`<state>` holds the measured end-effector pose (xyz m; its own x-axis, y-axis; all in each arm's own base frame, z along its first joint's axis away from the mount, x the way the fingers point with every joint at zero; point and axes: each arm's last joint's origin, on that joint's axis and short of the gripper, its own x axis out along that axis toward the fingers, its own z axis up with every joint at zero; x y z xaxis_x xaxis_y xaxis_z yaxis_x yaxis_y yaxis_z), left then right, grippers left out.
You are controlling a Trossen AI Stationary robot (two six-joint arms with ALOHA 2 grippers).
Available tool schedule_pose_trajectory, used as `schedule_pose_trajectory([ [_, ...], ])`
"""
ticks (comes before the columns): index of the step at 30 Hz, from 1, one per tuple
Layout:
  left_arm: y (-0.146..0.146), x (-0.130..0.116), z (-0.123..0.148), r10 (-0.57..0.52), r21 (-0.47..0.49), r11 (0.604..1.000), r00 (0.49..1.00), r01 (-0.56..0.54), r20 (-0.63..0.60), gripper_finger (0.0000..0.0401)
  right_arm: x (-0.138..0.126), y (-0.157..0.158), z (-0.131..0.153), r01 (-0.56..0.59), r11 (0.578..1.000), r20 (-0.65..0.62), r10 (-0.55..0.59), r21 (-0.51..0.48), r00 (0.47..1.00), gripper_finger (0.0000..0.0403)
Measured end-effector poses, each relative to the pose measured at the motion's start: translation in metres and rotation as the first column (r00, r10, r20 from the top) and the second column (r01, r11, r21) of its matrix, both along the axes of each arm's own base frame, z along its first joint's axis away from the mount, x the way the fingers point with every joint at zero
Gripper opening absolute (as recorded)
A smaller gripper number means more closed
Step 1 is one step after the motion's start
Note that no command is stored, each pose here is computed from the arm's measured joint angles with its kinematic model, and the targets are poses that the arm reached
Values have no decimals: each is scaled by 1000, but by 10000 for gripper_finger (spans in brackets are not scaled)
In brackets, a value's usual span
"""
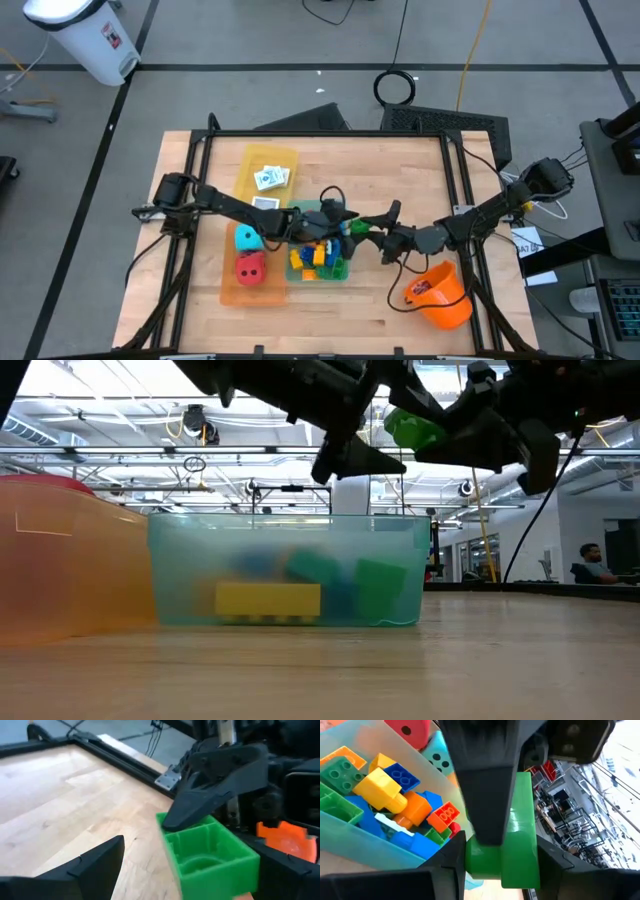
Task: Pick & Place Toys
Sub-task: Put the green game piece into the green bin
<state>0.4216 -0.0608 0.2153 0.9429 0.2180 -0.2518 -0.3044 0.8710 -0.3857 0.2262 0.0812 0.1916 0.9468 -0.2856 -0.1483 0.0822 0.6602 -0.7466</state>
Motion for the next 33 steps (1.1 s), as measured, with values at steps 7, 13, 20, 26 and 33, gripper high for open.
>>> schedule_pose_trajectory([
  [7,6,3,2,-107,-41,993,994,107,9,253,-2,4,0,-19,1000,2,19,10,1000,134],
  [13,3,2,2,-93,2,996,996,93,4,144,-2,6,0,-6,989,40,1,145,999,163],
  [20,0,-30,14,-18,45,999,999,20,-40,144,-13,16,2,28,973,57,-42,230,997,200],
  [26,-2,-84,-11,-91,29,995,985,97,-145,144,-32,24,25,74,979,141,-102,190,985,206],
  [33,6,-95,-56,-116,-80,991,982,105,-150,144,-42,20,42,50,945,225,-128,323,966,199],
])
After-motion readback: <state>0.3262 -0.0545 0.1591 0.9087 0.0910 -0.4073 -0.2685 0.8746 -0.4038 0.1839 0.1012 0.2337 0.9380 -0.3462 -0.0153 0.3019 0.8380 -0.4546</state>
